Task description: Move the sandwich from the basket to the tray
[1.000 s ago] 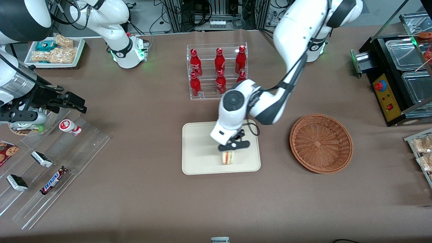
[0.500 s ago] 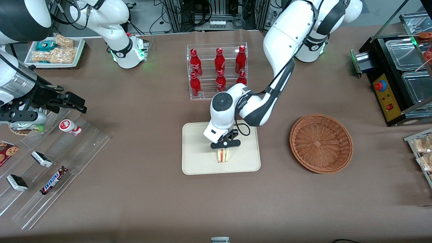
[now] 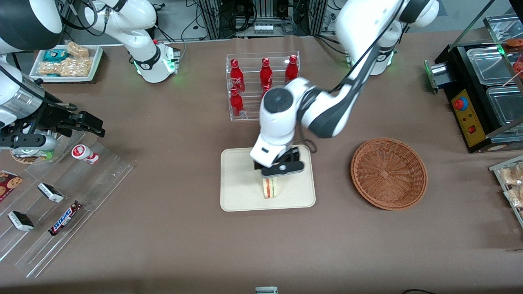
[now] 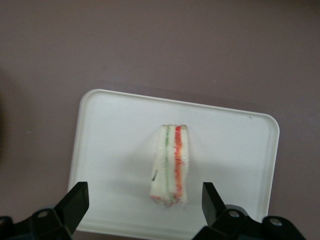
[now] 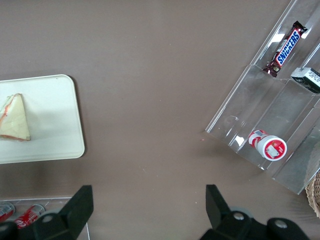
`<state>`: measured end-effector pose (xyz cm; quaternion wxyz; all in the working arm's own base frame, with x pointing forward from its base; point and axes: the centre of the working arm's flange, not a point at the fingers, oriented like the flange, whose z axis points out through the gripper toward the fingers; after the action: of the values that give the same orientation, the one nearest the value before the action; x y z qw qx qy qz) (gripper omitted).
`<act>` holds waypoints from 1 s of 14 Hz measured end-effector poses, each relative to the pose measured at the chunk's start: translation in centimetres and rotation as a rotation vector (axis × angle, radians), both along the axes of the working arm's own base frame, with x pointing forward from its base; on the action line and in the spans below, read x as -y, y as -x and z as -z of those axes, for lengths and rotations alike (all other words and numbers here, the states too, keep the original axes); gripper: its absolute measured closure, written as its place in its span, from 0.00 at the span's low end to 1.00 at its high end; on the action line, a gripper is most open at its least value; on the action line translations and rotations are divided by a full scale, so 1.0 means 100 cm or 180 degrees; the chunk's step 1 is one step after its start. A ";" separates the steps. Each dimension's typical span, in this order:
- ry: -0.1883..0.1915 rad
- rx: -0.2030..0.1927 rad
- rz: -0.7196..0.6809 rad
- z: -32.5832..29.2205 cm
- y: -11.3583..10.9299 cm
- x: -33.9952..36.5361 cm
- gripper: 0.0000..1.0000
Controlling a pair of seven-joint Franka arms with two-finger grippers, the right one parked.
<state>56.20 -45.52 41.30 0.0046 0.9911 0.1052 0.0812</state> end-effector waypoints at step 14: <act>-0.0248 -0.0623 0.0327 -0.120 -0.023 -0.337 0.00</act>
<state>58.47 -11.83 53.30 -0.0401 0.9978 0.0510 -0.0123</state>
